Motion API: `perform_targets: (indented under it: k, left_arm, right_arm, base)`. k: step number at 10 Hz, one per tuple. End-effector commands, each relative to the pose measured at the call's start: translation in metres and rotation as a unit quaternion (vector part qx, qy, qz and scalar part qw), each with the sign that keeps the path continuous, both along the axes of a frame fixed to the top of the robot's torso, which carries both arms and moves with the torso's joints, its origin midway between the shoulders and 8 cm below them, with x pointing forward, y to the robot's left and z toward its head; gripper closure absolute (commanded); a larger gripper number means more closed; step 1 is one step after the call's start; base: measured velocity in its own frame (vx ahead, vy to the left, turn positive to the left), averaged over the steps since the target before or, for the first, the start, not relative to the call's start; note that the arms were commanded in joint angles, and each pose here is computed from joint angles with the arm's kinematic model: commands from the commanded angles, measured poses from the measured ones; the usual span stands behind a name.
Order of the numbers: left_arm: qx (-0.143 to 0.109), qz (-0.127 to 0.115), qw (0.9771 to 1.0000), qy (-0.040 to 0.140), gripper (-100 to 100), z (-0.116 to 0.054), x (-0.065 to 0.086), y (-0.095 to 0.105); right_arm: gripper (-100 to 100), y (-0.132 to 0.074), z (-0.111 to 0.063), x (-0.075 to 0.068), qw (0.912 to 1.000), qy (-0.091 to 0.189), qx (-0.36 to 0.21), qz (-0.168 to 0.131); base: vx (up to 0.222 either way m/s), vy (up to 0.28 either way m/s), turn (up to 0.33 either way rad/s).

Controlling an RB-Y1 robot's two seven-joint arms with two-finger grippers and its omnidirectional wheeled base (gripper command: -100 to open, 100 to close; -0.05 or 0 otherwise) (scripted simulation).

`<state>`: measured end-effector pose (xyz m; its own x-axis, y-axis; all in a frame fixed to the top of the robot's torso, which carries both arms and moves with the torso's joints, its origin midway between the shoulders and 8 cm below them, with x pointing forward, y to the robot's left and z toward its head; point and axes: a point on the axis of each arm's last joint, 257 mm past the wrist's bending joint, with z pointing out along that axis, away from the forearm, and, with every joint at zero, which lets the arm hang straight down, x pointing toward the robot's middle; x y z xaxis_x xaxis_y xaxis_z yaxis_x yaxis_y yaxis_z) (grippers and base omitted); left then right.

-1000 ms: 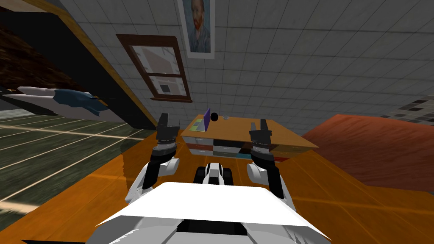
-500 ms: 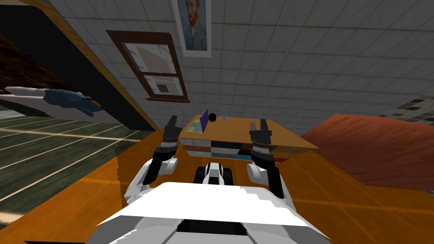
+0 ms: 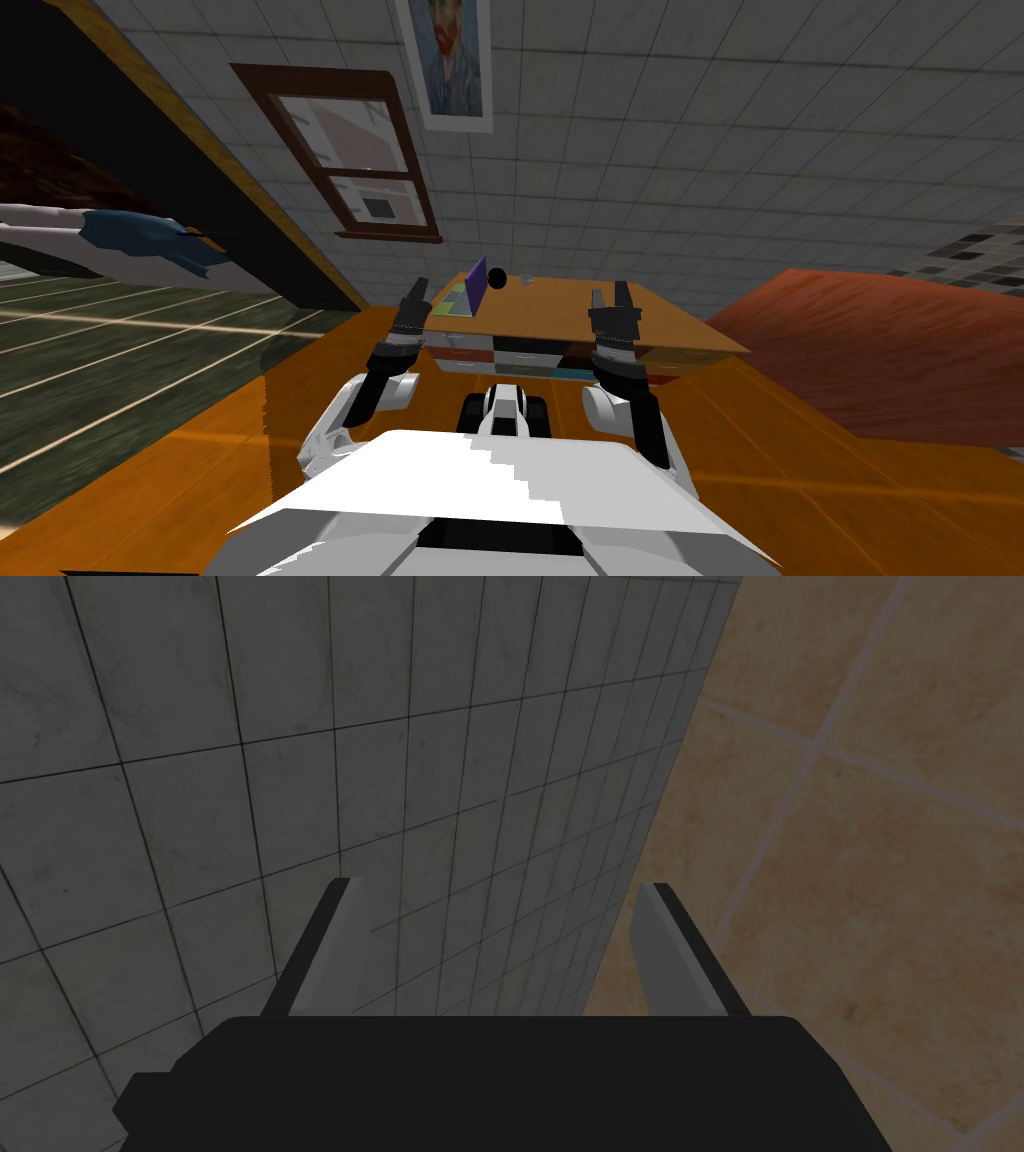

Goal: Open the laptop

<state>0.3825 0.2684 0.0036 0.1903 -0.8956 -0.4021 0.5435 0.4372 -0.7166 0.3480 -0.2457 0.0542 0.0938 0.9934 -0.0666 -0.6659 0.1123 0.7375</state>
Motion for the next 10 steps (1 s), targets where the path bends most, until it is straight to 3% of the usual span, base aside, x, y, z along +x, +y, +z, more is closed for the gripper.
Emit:
perform_targets:
  k: [1, 2, 5, 6, 10]
  left_arm:
    - [0.015, 0.017, 0.9994, 0.028, -100, -0.015, 0.01, 0.007]
    - [0.026, 0.029, 0.9982, 0.047, -100, -0.026, 0.017, 0.012]
    - [0.047, 0.045, 0.9952, 0.073, -100, -0.041, 0.026, 0.02]
    - [0.063, 0.055, 0.9923, 0.091, -100, -0.052, 0.032, 0.026]
    - [0.102, 0.078, 0.9832, 0.13, -100, -0.074, 0.042, 0.041]
  right_arm:
    - [0, 0.0, 0.0, 0.0, 1.0, 0.0, 0.0, 0.0]
    - [0, 0.0, 0.0, 0.0, 1.0, 0.0, 0.0, 0.0]
    - [0, 0.0, 0.0, 0.0, 1.0, 0.0, 0.0, 0.0]
    - [0, 0.0, 0.0, 0.0, 1.0, 0.0, 0.0, 0.0]
    - [0, 0.0, 0.0, 0.0, 1.0, 0.0, 0.0, 0.0]
  base:
    - [0.051, -0.046, -0.013]
    - [0.072, -0.041, -0.027]
    - [0.059, -0.057, -0.016]
    - [0.065, -0.053, -0.029]
    - [0.047, -0.05, -0.017]
